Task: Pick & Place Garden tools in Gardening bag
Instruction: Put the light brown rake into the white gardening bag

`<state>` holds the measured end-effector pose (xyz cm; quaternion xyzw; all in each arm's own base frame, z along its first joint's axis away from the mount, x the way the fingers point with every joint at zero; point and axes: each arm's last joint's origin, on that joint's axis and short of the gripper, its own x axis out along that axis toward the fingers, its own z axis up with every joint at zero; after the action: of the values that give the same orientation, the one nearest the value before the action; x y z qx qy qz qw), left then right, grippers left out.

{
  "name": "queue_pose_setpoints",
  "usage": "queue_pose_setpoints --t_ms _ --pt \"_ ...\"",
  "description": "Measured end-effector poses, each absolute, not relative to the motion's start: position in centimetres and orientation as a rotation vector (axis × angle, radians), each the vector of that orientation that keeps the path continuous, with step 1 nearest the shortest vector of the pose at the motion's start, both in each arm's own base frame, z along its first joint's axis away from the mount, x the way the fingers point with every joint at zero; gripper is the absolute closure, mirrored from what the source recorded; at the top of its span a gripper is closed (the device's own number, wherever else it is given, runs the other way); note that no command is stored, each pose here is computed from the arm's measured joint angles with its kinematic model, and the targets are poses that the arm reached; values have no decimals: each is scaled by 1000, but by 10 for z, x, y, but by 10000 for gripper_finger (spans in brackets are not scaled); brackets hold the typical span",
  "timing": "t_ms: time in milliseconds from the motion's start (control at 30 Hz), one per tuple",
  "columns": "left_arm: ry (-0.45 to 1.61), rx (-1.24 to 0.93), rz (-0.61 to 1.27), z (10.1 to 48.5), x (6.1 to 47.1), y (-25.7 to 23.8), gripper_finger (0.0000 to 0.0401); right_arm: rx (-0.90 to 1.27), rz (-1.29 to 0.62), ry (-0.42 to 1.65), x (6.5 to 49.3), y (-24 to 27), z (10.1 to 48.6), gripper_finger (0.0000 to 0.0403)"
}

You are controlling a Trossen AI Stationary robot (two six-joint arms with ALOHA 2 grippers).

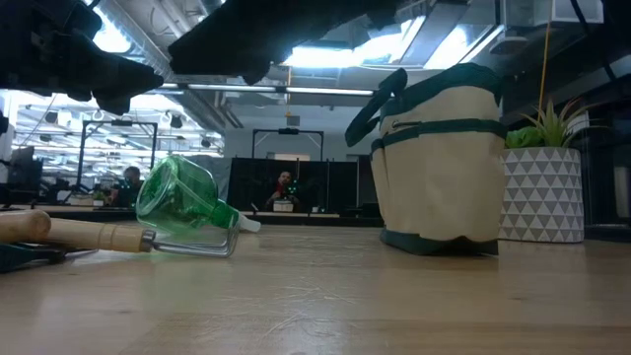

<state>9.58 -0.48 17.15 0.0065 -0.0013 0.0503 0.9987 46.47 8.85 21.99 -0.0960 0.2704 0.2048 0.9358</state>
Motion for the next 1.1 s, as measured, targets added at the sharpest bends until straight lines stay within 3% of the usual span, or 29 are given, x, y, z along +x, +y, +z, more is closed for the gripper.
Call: queue_pose_setpoints --t_ms 433,800,1100 --pt "-3 13 101 171 96 -5 283 -182 419 620 470 118 179 247" --pt "-3 13 100 172 96 -5 283 -112 355 624 467 133 179 163" --pt "-3 13 101 171 96 -5 283 -104 351 592 472 132 175 162"
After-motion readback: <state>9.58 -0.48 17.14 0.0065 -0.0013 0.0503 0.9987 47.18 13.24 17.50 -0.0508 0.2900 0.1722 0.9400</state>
